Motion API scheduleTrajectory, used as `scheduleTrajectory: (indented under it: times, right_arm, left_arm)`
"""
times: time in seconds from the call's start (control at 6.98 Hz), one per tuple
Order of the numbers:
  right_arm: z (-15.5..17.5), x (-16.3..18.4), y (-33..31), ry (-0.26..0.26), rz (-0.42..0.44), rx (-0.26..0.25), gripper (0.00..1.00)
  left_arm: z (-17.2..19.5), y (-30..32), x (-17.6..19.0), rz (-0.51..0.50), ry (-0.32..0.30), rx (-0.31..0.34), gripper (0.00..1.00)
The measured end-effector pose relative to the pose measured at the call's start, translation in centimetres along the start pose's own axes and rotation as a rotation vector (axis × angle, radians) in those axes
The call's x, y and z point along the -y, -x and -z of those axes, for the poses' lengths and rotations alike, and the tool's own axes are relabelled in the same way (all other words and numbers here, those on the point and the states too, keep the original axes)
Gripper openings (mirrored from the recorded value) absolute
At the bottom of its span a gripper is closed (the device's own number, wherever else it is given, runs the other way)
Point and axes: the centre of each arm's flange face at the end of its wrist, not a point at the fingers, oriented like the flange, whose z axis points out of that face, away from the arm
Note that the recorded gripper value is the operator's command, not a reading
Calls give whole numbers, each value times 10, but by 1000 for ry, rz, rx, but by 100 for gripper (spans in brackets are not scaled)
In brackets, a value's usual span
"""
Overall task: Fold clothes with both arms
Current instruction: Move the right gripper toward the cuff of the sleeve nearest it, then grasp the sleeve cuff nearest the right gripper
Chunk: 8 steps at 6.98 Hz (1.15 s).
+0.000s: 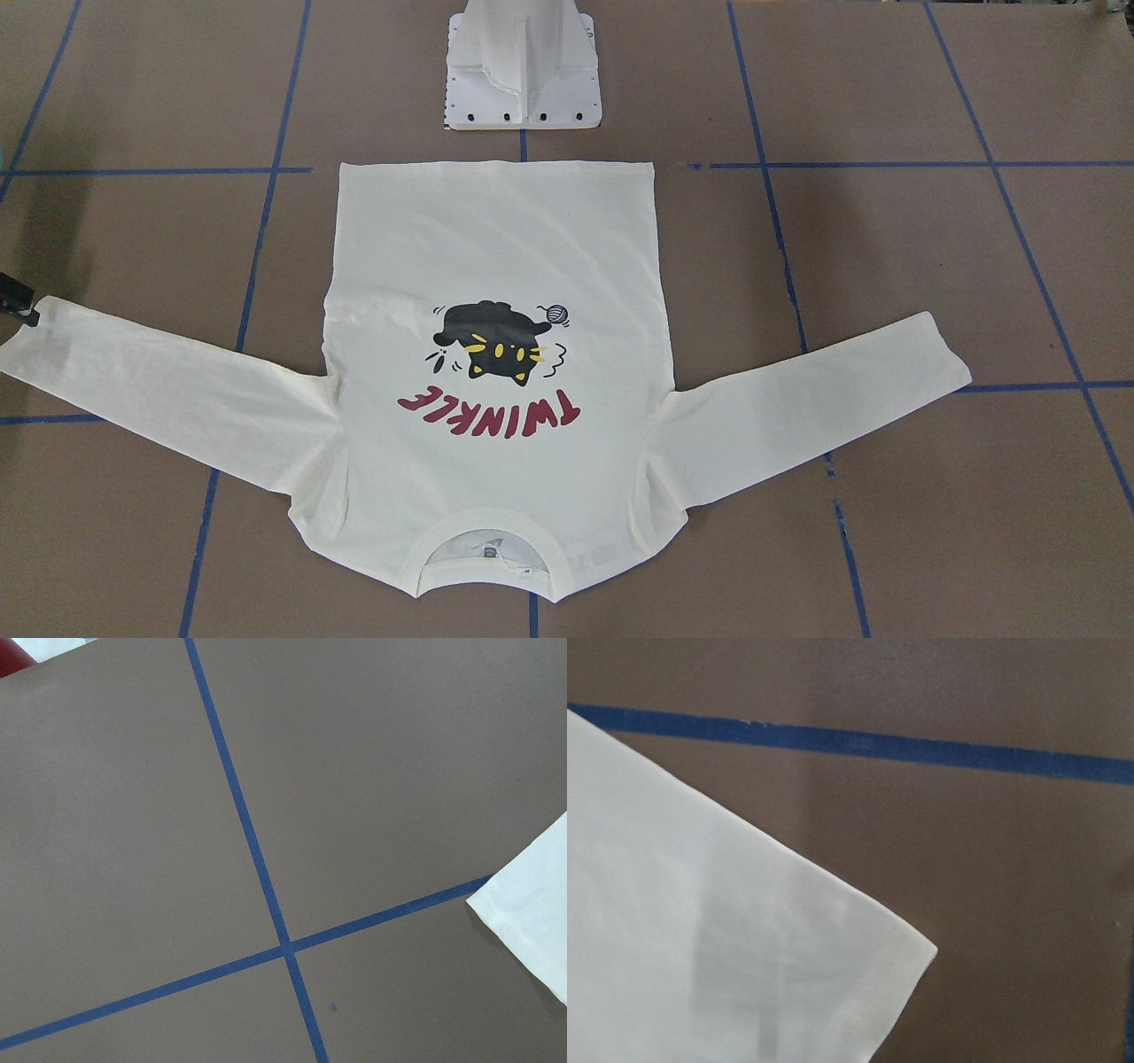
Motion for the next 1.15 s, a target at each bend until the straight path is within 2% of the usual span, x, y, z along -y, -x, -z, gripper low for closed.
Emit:
scheduleTrajectory:
  times: [0.14,0.29,0.43,0.57,0.72,0.86,1.15]
  right_arm:
    - [-4,-1,2,8,3,-1,100]
    - [-7,-1,2,15,3,-4,83]
    - [-11,-2,1,21,1,-6,53]
    - [-13,-2,-1,26,-1,-9,29]
    - [-15,1,0,28,-1,-9,10]
    - [-14,4,3,27,1,-7,0]
    - [-13,9,8,21,9,-1,0]
  left_arm:
    - [1,0,0,-1,-2,0,100]
    - [1,-1,1,-2,-3,0,100]
    - [1,-1,1,-3,-4,0,100]
    - [2,-1,1,-5,-4,0,100]
    - [2,-2,1,-6,-4,0,100]
    - [1,-1,1,-6,-3,0,100]
    - [0,0,0,-5,0,0,100]
